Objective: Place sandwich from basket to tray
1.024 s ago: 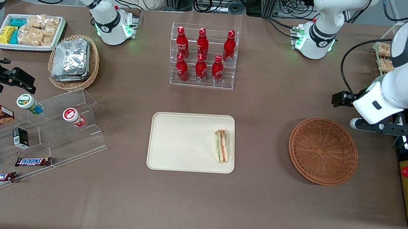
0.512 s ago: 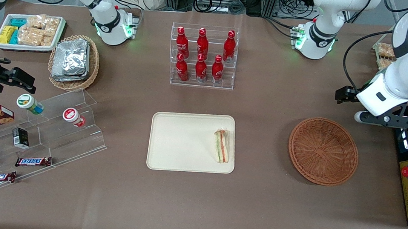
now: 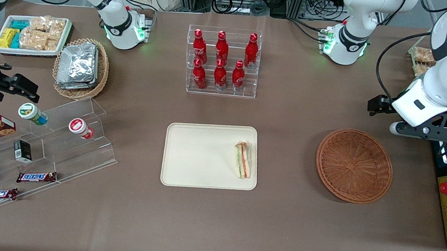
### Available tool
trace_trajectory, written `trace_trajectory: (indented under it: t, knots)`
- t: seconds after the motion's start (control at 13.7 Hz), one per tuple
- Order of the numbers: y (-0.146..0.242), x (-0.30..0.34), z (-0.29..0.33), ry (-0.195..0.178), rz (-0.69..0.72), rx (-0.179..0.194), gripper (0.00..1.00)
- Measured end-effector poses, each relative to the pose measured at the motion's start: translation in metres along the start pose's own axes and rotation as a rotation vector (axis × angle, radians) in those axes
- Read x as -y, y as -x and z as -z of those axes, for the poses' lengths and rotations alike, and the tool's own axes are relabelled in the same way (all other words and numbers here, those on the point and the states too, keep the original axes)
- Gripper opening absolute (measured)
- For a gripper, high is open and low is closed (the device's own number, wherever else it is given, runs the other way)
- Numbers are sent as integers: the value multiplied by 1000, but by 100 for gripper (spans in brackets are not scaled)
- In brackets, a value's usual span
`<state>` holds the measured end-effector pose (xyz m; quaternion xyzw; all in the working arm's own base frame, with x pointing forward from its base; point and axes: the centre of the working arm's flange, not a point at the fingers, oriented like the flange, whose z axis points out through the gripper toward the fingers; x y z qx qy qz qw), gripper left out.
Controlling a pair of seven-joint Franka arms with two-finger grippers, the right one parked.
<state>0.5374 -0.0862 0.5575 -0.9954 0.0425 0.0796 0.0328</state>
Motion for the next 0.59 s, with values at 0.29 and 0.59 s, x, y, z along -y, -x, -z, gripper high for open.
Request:
trace_trajectory:
  t: [0.29, 0.59]
  knots:
    - [-2, 2, -2, 1, 3, 5, 100]
    - [-2, 3, -2, 2, 5, -1, 100]
